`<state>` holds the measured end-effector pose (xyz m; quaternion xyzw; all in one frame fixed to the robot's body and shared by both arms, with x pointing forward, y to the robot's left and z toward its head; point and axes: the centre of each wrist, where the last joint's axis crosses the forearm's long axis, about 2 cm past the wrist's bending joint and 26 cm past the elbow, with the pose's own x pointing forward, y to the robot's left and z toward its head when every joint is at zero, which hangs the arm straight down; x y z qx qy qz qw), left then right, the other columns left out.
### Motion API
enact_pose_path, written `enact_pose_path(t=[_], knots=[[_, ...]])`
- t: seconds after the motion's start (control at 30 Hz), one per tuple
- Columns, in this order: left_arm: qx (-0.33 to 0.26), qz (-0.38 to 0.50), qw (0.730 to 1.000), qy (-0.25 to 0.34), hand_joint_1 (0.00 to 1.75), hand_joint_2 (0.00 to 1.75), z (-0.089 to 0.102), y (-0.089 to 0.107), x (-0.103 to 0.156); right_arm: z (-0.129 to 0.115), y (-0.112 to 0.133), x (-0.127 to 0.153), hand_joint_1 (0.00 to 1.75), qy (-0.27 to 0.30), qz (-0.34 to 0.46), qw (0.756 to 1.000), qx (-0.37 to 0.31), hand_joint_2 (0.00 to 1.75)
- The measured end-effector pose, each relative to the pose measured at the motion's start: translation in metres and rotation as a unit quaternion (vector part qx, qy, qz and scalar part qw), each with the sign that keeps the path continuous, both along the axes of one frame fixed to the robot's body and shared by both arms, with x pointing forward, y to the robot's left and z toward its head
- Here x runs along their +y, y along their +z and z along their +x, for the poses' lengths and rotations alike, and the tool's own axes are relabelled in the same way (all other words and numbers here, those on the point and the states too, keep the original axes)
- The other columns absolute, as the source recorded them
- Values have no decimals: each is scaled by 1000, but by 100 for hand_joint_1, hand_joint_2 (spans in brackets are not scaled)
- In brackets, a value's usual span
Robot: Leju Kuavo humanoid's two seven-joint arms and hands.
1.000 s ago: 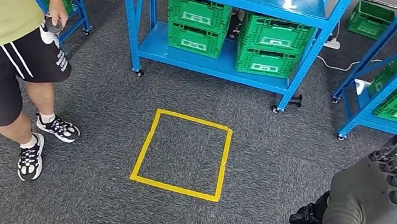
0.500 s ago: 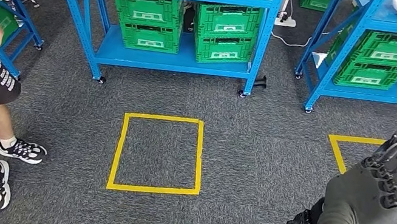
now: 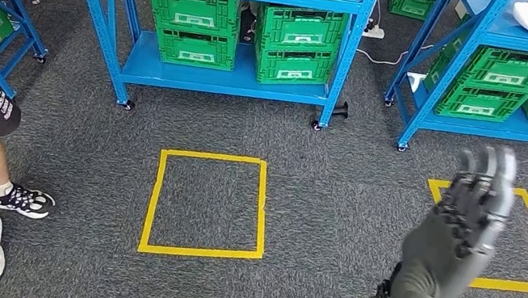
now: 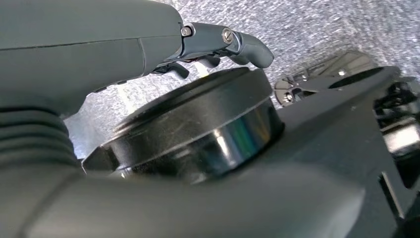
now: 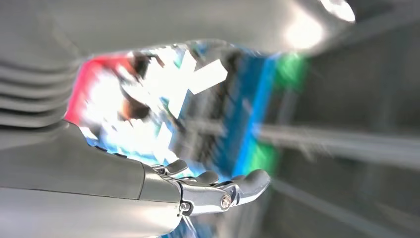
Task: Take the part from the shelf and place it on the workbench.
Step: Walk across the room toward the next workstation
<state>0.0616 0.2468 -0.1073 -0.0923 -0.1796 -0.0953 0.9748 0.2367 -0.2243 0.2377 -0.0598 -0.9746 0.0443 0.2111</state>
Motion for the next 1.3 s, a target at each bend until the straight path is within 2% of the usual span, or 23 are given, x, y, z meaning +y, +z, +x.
enact_pose_path(t=[0.1,0.17,0.27,0.37,0.47,0.63,0.73,0.87,1.0,1.3], knots=[[14,-7,1000,-2,0,175,1,0,0,28,-37,14,0,27,-59,992,112,175],[14,-10,1000,-8,0,175,2,0,0,45,-73,25,0,28,-93,978,185,175],[7,-10,1000,-13,0,175,2,0,0,58,-129,40,0,28,-135,948,287,175],[2,-10,1000,-11,0,175,2,0,0,56,-177,51,0,20,-184,904,386,175],[4,-9,1000,-11,0,175,4,1,1,45,-214,51,0,6,-232,838,494,175],[15,0,1000,-25,0,175,7,1,2,10,-263,32,0,-25,-278,674,684,175],[16,8,999,-40,0,175,10,2,1,-17,-285,17,0,-36,-278,605,745,175],[17,10,998,-54,0,0,9,2,-1,-42,-300,6,0,-35,-264,561,784,0],[27,8,998,-55,0,0,-1,0,-3,-61,-310,-2,0,-32,-244,532,811,0],[40,4,999,-33,0,0,-14,-1,-4,-97,-324,-14,0,-26,-190,483,854,0]])
